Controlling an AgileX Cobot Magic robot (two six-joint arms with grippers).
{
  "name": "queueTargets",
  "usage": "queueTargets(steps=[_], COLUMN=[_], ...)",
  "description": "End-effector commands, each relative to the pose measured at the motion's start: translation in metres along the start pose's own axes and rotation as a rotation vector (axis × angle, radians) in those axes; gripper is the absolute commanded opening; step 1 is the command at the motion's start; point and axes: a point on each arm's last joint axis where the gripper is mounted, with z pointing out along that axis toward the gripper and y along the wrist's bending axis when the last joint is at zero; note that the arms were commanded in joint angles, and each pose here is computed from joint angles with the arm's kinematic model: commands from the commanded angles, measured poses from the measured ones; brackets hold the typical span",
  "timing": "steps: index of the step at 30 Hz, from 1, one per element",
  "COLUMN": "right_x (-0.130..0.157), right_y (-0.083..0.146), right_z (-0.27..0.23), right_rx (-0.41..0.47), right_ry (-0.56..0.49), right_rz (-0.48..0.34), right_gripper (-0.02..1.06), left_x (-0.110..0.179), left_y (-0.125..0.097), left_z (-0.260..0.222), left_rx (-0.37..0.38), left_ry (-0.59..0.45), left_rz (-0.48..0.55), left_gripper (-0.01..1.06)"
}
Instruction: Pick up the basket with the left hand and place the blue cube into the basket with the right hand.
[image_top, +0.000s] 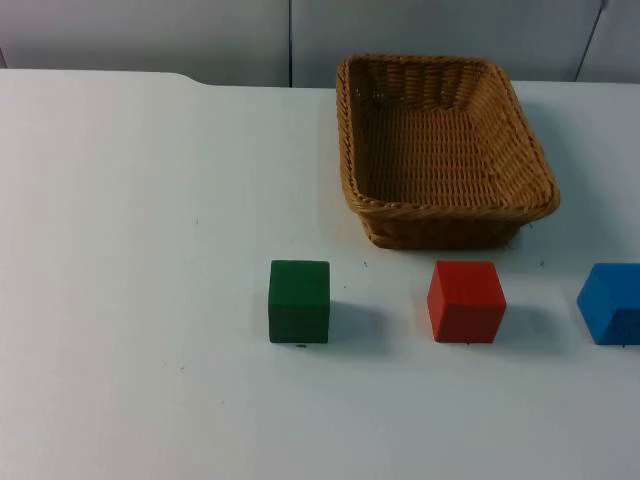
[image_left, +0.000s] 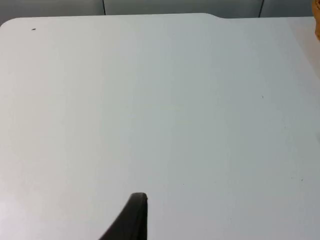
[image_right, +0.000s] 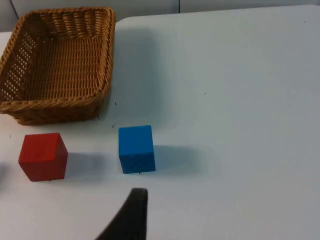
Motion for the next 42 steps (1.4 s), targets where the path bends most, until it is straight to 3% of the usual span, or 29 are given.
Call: queueTargets(steps=[1,8,18,31,42], right_x=[-0.004,-0.019,-0.067,-0.134,-0.159], right_y=[0.0,0.0,0.002,0.005,0.013], right_z=[-0.004,-0.007,0.008,0.05,0.111], right_rx=[0.008,0.003,-0.001,-0.005,-0.061], right_ry=[-0.039,-0.03,0.031,0.073,0.193], right_rz=[0.001,0.004,0.001,-0.028,-0.019], right_gripper=[1.05,1.05,1.05,1.05,1.04], left_x=[-0.003,-0.016,-0.06,-0.1,-0.137], left_y=[-0.001,-0.001,-0.004,-0.005,-0.002], left_z=[-0.002,-0.01,-0.005,0.045,0.089], left_rx=[0.013,0.014,0.052,0.113,0.106], left_ry=[-0.031,-0.068,-0.16,-0.106,-0.045], left_rz=[-0.003,-0.002,-0.04,-0.146,-0.119], left_gripper=[1.05,1.05,1.05,1.05,1.05])
